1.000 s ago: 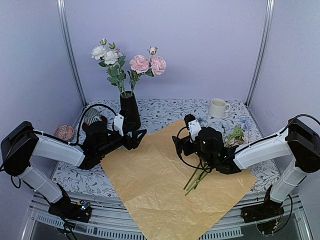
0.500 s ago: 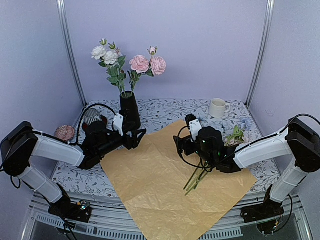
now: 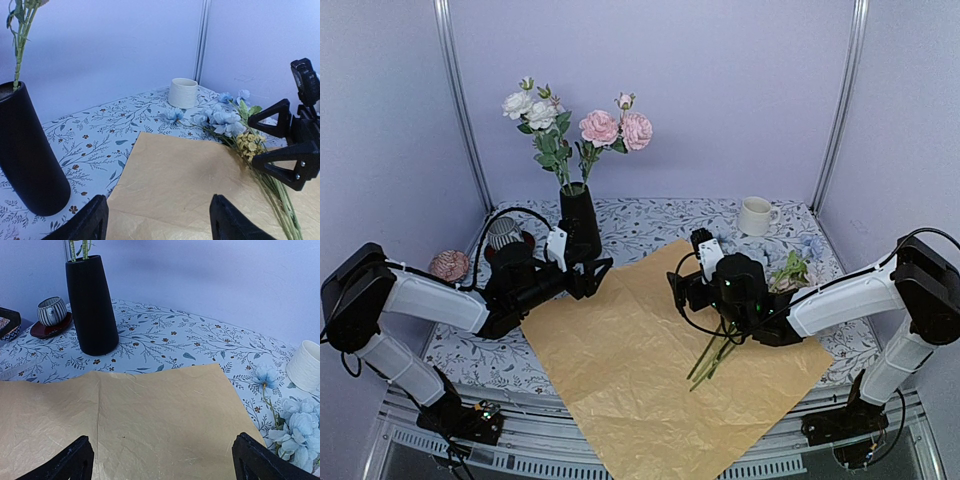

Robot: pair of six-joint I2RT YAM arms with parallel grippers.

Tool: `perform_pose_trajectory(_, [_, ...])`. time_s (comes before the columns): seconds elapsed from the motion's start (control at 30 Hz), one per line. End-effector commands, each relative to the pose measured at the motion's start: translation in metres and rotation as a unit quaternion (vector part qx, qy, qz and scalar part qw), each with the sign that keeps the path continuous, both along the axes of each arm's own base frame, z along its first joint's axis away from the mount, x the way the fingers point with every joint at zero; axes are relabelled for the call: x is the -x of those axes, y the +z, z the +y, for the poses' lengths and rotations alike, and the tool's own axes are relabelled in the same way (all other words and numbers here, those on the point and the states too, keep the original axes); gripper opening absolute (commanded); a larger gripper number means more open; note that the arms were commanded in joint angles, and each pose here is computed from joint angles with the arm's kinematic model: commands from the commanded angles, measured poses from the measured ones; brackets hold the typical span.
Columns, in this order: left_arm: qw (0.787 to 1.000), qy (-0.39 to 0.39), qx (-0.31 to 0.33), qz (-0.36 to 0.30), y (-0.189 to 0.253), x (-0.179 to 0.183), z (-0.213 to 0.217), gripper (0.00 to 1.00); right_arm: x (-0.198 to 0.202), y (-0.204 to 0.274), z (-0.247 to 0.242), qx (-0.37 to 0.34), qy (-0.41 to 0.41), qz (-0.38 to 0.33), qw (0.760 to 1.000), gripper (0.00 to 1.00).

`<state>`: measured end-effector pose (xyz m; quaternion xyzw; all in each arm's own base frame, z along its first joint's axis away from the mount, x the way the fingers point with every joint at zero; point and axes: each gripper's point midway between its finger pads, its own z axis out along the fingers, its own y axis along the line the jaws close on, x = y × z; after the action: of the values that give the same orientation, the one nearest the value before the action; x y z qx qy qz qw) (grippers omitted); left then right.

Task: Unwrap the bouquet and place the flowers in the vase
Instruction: Pick up the fake flower from the flattened wrapping paper.

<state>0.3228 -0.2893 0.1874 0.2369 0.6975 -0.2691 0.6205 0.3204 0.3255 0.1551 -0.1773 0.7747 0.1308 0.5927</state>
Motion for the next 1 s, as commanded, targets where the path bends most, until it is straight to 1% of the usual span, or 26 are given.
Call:
perform_pose_trajectory(0.0, [1.0,-0.004,0.002,-0.014,0.0079,0.0043,-0.0024,0.72,-0.0042,0.0068,0.0046,-0.012,-0.001,0.0,1.0,0.99])
perform_pose_trajectory(0.97, [1.0,0.007,-0.001,-0.022,0.0096,0.0041,0.002,0.71,-0.0096,0.008,-0.0042,-0.019,-0.014,0.003,1.0,0.99])
